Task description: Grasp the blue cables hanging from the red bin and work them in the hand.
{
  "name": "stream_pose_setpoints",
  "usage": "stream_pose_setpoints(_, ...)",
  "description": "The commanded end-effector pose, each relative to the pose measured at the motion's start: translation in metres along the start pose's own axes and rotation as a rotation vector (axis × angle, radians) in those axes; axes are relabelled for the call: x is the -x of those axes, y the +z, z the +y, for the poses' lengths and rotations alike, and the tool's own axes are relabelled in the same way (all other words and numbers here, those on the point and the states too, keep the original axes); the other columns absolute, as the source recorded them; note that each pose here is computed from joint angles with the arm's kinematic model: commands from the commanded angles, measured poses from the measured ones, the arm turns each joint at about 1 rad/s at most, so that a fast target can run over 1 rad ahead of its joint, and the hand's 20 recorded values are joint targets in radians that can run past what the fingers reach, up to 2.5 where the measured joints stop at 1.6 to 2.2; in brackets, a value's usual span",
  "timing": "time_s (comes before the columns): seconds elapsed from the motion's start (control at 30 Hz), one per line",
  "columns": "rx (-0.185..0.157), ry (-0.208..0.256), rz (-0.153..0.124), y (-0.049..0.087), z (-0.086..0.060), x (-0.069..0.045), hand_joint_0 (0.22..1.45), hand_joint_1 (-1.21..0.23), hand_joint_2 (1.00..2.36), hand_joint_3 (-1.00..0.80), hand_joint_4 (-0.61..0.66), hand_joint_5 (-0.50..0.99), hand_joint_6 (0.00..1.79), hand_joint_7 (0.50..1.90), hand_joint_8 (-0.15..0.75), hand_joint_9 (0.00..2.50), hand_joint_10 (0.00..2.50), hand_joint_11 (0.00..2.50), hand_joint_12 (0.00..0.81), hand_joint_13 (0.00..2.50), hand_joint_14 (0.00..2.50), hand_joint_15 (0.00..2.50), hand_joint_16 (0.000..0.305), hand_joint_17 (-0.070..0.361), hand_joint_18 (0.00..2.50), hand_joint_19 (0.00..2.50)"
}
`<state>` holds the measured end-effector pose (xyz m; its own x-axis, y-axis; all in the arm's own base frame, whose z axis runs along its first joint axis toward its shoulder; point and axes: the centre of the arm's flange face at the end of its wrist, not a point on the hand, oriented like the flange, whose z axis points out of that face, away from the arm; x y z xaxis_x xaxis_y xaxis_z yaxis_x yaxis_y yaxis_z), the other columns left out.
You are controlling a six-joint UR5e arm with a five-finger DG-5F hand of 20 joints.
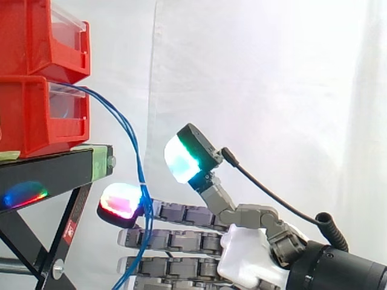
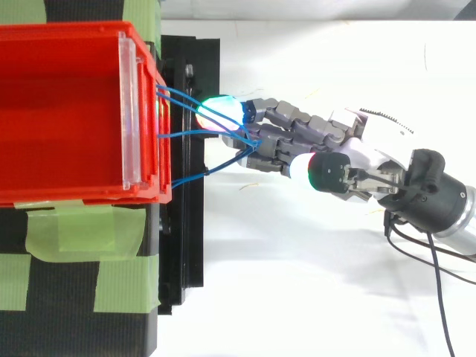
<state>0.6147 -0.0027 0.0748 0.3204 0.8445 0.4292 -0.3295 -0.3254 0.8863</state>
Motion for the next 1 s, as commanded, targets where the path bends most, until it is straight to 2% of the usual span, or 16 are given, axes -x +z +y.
stream_pose_setpoints(0.0,0.001,0.0,0.001,0.0,0.0,0.001,0.76,-0.57,1.0,-0.98,0.26,-0.11,0.01,0.72,0.258,0.28,0.0,0.2,0.377,0.01,0.01,0.26,0.069,0.156,0.0,0.23)
stream_pose_setpoints(0.33,0.013,-0.001,0.004,0.007,0.002,-0.005,0.77,-0.57,1.0,-0.96,0.27,-0.08,0.01,0.72,0.297,0.46,0.01,0.42,0.399,0.16,0.01,0.32,0.07,0.157,0.0,0.29)
stream_pose_setpoints(0.4,0.016,-0.001,0.004,0.009,0.003,-0.006,0.77,-0.59,1.0,-0.95,0.28,-0.04,0.01,0.72,0.315,0.56,0.01,0.5,0.412,0.27,0.01,0.34,0.071,0.159,0.11,0.29)
stream_pose_setpoints(0.73,0.014,0.006,0.026,0.012,0.004,-0.01,0.79,-0.59,1.0,-0.94,0.28,-0.02,0.01,0.74,0.343,0.73,0.02,0.8,0.444,0.51,0.02,0.51,0.069,0.156,0.33,0.34)
stream_pose_setpoints(0.8,0.012,0.012,0.03,0.011,0.004,-0.009,0.79,-0.59,1.0,-0.95,0.29,-0.02,0.01,0.74,0.345,0.76,0.02,0.89,0.453,0.57,0.02,0.57,0.069,0.155,0.38,0.37)
stream_pose_setpoints(0.97,0.004,0.021,0.047,0.011,0.004,-0.009,0.8,-0.59,1.0,-0.95,0.29,0.01,0.01,0.78,0.354,0.89,0.02,1.25,0.49,0.85,0.02,1.0,0.066,0.148,0.62,0.57)
